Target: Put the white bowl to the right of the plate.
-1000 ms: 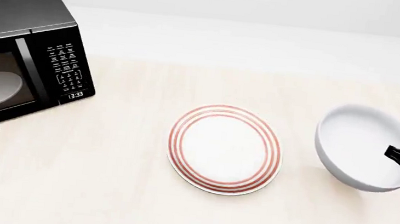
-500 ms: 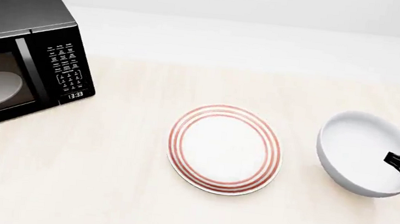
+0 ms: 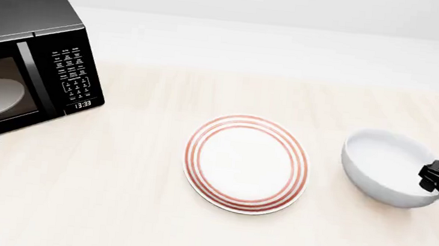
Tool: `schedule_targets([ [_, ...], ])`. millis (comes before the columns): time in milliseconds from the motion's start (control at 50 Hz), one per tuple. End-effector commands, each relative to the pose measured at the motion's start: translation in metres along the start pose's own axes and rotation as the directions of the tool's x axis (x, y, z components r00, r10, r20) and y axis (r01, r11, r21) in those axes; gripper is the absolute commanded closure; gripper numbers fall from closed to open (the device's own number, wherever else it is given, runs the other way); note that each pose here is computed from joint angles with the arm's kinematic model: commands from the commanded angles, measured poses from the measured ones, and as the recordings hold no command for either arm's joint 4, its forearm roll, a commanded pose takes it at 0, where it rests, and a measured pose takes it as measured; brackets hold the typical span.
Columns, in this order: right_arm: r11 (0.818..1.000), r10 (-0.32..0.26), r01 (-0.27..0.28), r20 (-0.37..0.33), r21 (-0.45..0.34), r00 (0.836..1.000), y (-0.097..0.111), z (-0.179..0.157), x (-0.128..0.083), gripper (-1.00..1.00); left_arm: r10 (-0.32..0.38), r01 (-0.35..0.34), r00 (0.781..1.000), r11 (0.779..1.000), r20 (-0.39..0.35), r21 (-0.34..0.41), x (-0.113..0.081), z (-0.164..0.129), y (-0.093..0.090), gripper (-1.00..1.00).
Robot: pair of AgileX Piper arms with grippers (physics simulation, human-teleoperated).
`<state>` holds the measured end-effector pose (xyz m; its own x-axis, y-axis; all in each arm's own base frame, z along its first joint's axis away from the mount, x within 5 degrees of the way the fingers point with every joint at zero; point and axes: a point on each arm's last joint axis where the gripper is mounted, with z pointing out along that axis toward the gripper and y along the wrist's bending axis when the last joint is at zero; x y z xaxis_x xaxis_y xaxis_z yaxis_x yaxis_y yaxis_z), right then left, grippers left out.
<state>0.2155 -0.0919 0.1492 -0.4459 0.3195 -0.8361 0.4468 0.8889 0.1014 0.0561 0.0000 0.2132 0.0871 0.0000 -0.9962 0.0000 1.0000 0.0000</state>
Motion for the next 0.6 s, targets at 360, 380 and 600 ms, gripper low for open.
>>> schedule_targets([
  [360, 1.000, 0.015, -0.014, 0.075, -0.019, 0.997, 0.004, -0.046, -0.013, -1.00, 0.000, 0.000, 1.000, 1.000, 0.000, 0.000, 0.000, 0.000, 0.000, -1.00],
  [380, 1.000, 0.013, -0.011, 0.083, -0.030, 0.996, 0.006, -0.052, -0.014, -1.00, 0.000, 0.000, 1.000, 1.000, 0.000, 0.000, 0.000, 0.000, 0.000, -1.00],
  [600, 0.985, -0.001, 0.036, 0.204, -0.168, 0.979, 0.028, -0.117, -0.025, -1.00, 0.000, 0.000, 1.000, 1.000, 0.000, 0.000, 0.000, 0.000, 0.000, -1.00],
])
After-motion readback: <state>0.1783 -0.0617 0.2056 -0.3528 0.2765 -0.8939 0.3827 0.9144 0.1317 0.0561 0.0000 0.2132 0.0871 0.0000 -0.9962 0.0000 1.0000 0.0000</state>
